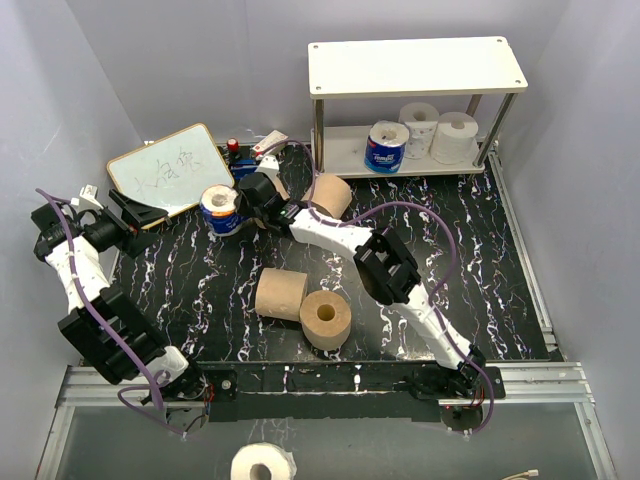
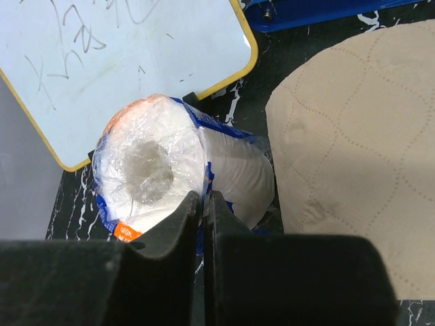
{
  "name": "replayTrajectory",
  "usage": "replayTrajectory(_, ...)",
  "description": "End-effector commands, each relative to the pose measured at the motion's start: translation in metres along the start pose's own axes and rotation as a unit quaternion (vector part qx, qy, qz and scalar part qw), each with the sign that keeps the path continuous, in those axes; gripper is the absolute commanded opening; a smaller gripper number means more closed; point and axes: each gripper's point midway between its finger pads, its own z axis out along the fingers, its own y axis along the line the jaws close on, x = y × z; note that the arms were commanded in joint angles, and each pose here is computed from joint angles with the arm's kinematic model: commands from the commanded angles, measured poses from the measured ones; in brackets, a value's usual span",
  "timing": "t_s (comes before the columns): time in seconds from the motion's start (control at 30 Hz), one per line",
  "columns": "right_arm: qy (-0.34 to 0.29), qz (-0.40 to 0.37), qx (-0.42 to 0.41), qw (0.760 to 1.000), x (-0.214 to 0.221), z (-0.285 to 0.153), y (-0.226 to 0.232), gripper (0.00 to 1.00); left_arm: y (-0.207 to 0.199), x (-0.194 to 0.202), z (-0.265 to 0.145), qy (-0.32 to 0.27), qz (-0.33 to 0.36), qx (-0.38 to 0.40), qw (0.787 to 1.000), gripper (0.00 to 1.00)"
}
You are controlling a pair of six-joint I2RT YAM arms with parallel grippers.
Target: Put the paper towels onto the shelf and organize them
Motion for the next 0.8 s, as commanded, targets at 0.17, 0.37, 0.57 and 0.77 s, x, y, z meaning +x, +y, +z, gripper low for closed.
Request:
replayTrajectory(0.17, -0.018, -0.044, 0.049, 0.998, -0.049, -0.06, -0.006, 0.0, 0.0, 0.004, 0.0, 0.006, 0.001, 0.008, 1.0, 0.98)
replayTrajectory(0.37, -0.024, -0.06, 0.073, 0.995, -0.073, -0.101, -0.023, 0.0, 0.002, 0.004, 0.001, 0.005, -0.001, 0.009, 1.0, 0.98)
replayTrajectory(0.57, 0.015, -0.077, 0.089, 0.993, -0.064, -0.134, -0.041, 0.0, 0.0, 0.004, 0.0, 0.004, 0.002, 0.009, 1.0, 0.98)
replayTrajectory(0.77, 0.012, -0.078, 0.124, 0.989, -0.066, -0.165, -0.073, 0.0, -0.001, 0.005, 0.001, 0.002, -0.001, 0.014, 1.0, 0.98)
